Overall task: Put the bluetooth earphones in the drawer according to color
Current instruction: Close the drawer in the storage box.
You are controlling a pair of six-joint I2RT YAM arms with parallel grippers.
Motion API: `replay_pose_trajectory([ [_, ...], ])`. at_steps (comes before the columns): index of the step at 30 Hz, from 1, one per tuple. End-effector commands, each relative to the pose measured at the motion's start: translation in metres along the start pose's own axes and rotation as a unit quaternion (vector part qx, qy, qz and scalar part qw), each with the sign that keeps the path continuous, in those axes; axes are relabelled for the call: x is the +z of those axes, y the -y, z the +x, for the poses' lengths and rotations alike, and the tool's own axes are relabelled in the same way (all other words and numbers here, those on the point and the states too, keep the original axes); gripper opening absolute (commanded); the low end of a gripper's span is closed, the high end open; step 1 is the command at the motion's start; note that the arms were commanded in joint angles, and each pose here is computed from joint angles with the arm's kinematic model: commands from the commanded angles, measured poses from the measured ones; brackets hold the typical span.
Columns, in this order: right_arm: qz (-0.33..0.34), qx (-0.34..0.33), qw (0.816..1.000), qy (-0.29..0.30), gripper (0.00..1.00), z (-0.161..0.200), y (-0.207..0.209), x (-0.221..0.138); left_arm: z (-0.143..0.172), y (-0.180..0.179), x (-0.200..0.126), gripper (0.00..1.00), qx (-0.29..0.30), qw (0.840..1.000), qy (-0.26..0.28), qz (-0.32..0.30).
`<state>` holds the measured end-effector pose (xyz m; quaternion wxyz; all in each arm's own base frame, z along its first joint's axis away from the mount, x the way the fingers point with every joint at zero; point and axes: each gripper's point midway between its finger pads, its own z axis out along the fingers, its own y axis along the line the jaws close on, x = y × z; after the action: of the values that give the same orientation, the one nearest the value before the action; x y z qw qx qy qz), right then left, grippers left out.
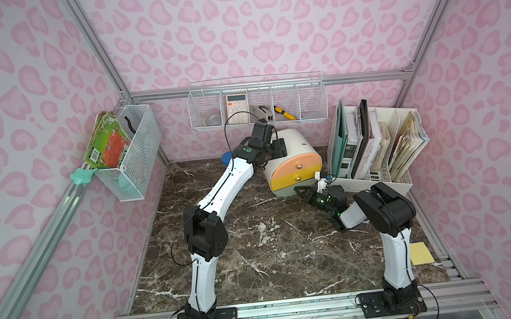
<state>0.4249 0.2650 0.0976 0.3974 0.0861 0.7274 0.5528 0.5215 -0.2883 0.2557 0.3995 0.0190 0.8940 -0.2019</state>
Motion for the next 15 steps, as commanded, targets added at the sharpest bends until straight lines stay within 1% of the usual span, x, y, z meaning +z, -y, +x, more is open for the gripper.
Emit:
replay_pose_trajectory([
  [1, 0.004, -0.007, 0.999, 0.032, 0.03, -0.012, -0.002, 0.004, 0.065, -0.015, -0.003, 0.77, 0.007, 0.992, -0.127, -0.027],
  [6, 0.007, -0.009, 1.0, 0.025, 0.02, -0.008, -0.004, 0.002, 0.061, -0.006, -0.016, 0.77, 0.005, 0.992, -0.122, -0.016],
  [8, 0.025, -0.012, 0.999, 0.016, 0.02, -0.005, -0.005, -0.006, 0.056, -0.004, -0.026, 0.77, 0.0, 0.993, -0.116, -0.013],
  [12, 0.052, -0.046, 0.997, -0.028, 0.07, 0.004, -0.017, -0.024, 0.042, -0.003, -0.054, 0.79, 0.001, 0.996, -0.086, -0.015],
  [15, 0.075, -0.091, 0.992, -0.051, 0.14, 0.001, -0.032, -0.036, 0.032, -0.007, -0.074, 0.82, -0.001, 0.998, -0.059, -0.015],
])
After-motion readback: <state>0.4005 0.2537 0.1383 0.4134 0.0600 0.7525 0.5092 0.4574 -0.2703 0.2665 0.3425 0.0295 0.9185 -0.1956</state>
